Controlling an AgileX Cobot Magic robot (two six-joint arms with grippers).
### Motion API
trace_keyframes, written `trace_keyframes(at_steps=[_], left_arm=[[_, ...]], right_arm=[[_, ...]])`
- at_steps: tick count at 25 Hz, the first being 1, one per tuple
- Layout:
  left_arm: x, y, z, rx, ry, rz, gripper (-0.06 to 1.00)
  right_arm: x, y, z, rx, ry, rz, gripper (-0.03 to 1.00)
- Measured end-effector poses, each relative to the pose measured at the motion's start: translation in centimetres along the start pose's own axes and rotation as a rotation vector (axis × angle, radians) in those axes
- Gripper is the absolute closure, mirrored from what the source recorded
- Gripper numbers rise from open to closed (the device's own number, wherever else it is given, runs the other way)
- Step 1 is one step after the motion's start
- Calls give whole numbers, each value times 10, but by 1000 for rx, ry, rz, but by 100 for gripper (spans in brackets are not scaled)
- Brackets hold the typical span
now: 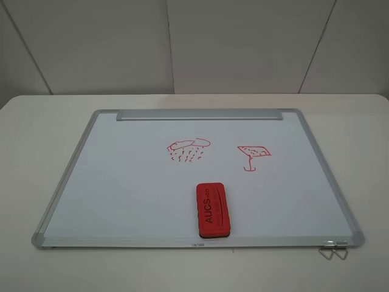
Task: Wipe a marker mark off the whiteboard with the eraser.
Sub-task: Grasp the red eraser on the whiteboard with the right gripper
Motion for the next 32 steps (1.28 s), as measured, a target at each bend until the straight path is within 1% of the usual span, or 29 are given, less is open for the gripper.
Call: trace_keyframes(at_steps=[32], left_arm=[[0, 0, 0, 0, 0, 0, 17]], right_arm=[[0, 0, 0, 0, 0, 0, 25]])
Point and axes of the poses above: a point on each arm's last joint axis where the gripper is mounted, x pointing back along that axis away from the gripper, y along the wrist's bending axis when the last joint is at zero, z = x × y, the point moved 4 cm from there along -x, pointing out along that axis toward the gripper, and after that the axes turned 13 degrees about x, right-handed, at the moved point
